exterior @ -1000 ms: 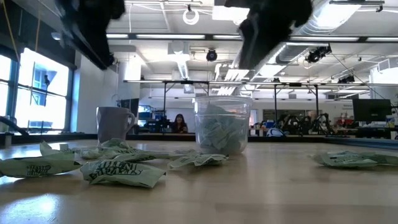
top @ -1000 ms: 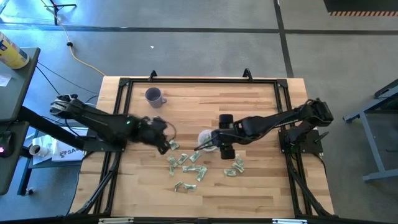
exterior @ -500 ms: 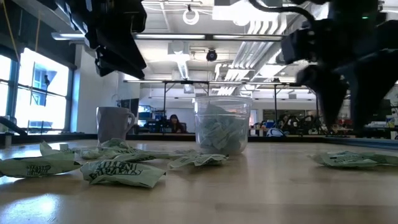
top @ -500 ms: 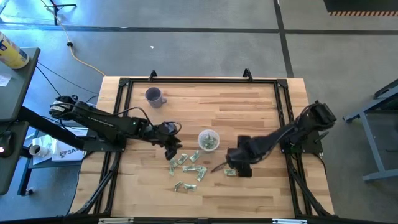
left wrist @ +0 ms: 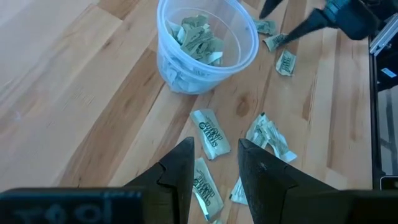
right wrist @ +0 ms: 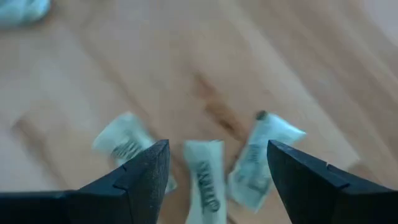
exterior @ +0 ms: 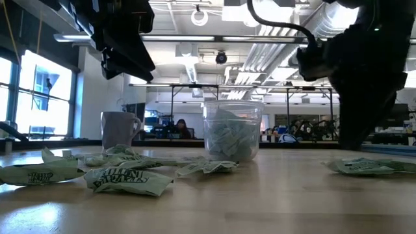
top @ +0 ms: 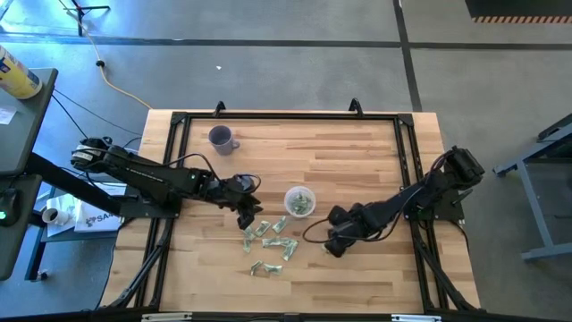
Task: Pick and place Stevia / Truvia into bins
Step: Put the stevia packet into the transparent container
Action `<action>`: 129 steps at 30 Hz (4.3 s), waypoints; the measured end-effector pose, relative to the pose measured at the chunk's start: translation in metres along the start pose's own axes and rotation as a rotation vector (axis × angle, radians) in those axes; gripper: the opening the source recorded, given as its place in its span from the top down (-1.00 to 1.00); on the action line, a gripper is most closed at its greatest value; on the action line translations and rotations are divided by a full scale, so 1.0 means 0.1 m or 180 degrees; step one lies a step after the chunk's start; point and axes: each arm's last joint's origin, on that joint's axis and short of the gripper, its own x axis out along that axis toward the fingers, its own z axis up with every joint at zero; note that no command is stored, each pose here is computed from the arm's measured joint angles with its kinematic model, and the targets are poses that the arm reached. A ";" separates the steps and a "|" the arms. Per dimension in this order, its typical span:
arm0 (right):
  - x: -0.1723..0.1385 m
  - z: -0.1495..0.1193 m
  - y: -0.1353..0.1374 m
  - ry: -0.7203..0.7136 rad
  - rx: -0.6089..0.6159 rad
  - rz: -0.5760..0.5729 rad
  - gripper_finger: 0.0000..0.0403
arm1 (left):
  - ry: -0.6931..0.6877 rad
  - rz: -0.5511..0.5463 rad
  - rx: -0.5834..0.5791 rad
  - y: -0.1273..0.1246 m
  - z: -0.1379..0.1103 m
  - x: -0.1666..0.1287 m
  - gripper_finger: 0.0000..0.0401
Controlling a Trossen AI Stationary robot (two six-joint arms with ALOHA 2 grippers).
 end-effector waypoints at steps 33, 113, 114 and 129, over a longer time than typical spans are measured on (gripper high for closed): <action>-0.03 0.50 -0.39 -0.0075 0.0296 -0.0211 0.90 | 0.0307 0.0221 -0.0196 0.32 0.08 0.01 0.22; -0.66 -0.47 0.02 -0.0389 -0.1063 -0.0733 -0.60 | 0.1245 0.1240 0.0288 -0.33 -0.10 1.50 0.60; -0.66 -0.47 0.02 -0.0413 -0.1055 -0.0742 -0.60 | 0.1243 0.1231 0.0304 -0.34 -0.08 1.47 0.70; -0.79 -0.26 -0.08 -0.0805 -0.0933 -0.0795 -0.60 | -0.0037 0.0401 0.0469 -0.52 0.77 0.57 0.90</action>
